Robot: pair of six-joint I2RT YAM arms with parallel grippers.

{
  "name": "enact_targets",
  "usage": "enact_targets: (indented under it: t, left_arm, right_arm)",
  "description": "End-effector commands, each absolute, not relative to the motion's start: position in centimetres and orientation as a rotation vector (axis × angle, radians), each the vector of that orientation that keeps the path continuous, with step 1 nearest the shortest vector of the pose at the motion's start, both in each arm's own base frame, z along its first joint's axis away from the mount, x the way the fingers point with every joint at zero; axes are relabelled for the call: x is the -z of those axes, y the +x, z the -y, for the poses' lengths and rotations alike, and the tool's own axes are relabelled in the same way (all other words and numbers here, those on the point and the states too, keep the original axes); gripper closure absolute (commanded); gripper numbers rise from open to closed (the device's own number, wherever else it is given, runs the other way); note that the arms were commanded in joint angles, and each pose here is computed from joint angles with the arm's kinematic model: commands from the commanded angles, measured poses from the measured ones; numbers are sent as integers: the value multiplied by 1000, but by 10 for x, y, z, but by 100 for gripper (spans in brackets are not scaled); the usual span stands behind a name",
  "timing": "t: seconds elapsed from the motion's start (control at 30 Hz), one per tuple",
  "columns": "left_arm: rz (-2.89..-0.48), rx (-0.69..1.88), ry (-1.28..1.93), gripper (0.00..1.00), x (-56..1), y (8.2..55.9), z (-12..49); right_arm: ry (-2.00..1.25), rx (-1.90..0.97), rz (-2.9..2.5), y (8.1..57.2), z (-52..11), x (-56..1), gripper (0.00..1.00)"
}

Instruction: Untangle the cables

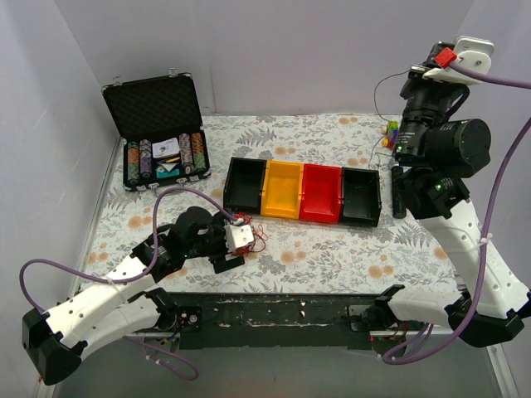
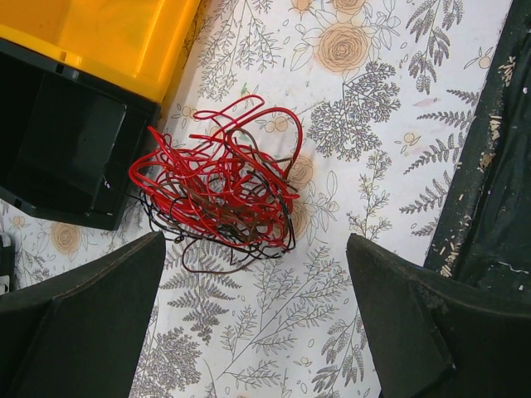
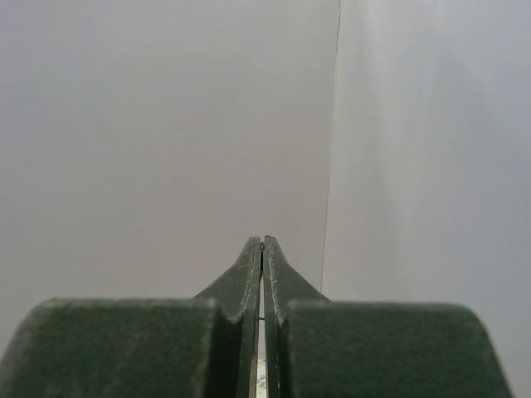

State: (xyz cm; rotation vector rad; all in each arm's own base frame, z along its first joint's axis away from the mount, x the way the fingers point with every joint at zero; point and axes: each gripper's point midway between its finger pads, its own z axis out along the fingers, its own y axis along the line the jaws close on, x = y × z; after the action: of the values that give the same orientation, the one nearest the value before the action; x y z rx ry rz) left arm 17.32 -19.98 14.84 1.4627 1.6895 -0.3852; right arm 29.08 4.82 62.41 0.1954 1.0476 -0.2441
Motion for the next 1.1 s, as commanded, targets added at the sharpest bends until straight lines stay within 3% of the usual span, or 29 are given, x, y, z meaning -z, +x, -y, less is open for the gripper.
enact_targets:
  t: [0.0,1.07]
  left_arm:
    - [-1682,389,1441,8,-155,175,200]
    - [-1673,371,1439,8,-158,175,197]
  right_arm:
    - [203,229,-1051,300,-47,-616,99]
    - [212,196,-1337,349,-52,-440,99]
